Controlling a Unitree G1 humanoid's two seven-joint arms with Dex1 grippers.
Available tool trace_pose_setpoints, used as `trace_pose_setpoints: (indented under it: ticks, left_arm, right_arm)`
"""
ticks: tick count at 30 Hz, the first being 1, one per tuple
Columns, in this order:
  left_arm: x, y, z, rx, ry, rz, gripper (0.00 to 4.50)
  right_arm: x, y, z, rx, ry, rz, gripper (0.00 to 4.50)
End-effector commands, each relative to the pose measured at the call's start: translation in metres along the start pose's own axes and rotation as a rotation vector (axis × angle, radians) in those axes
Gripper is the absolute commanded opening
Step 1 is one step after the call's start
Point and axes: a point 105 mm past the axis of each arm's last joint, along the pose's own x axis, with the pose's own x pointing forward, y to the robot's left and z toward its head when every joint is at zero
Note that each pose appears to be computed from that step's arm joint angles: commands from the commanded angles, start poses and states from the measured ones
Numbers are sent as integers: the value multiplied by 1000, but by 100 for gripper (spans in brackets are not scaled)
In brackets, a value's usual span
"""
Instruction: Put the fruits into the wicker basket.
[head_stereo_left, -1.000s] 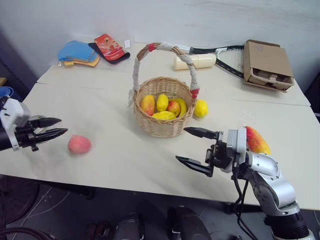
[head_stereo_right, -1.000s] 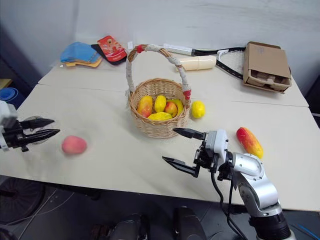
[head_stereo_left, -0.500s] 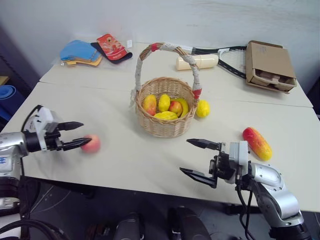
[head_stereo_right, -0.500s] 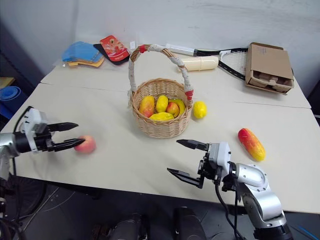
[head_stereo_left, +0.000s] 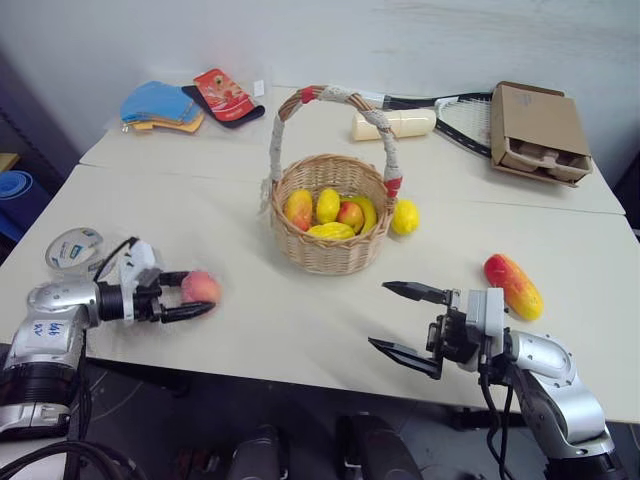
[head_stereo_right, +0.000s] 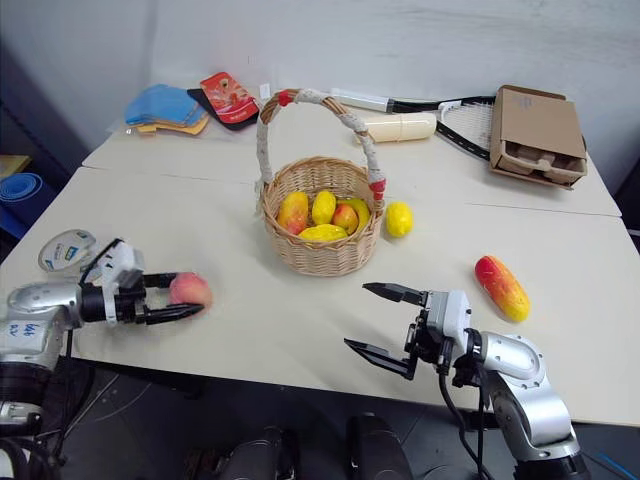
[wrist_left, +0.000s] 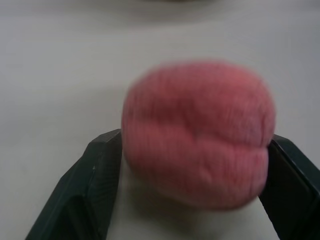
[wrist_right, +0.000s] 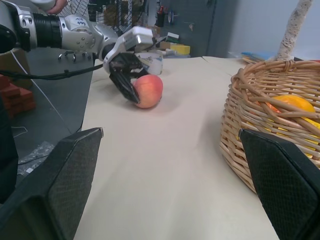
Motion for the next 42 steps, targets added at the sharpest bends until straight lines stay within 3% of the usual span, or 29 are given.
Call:
trace_pose_setpoints:
  ticks: [1,9,13,16,24,28,37,40,42]
  left_arm:
    - [-2,2,1,24,47,12,265]
    - [-3,10,12,82,-21,76,12]
    - [-10,11,15,70,-44,101,4]
    - [-15,10,24,64,-97,119,64]
    - [-28,-12,53,207,-121,95,315]
    - [-8,-21,79,268,-189,55,448]
    - [52,-9,85,292,-217,98,448]
    - [73,-19,90,213,-298,10,448]
    - [92,-25,83,195,-278,-35,448]
  right_arm:
    - [-2,-3,6,-44,-17,-1,450]
    - [-2,-1,2,-48,-20,3,450]
    - [-1,0,1,-46,-23,0,450]
    - [-1,0,0,-45,-23,-3,450]
    - [-8,-1,-3,-47,-3,-27,450]
    - [-12,0,-7,-40,15,-28,450]
    - [-12,1,-7,-43,28,-22,450]
    - [-12,6,-9,-33,34,-17,450]
    - [-11,8,-10,-26,34,-16,450]
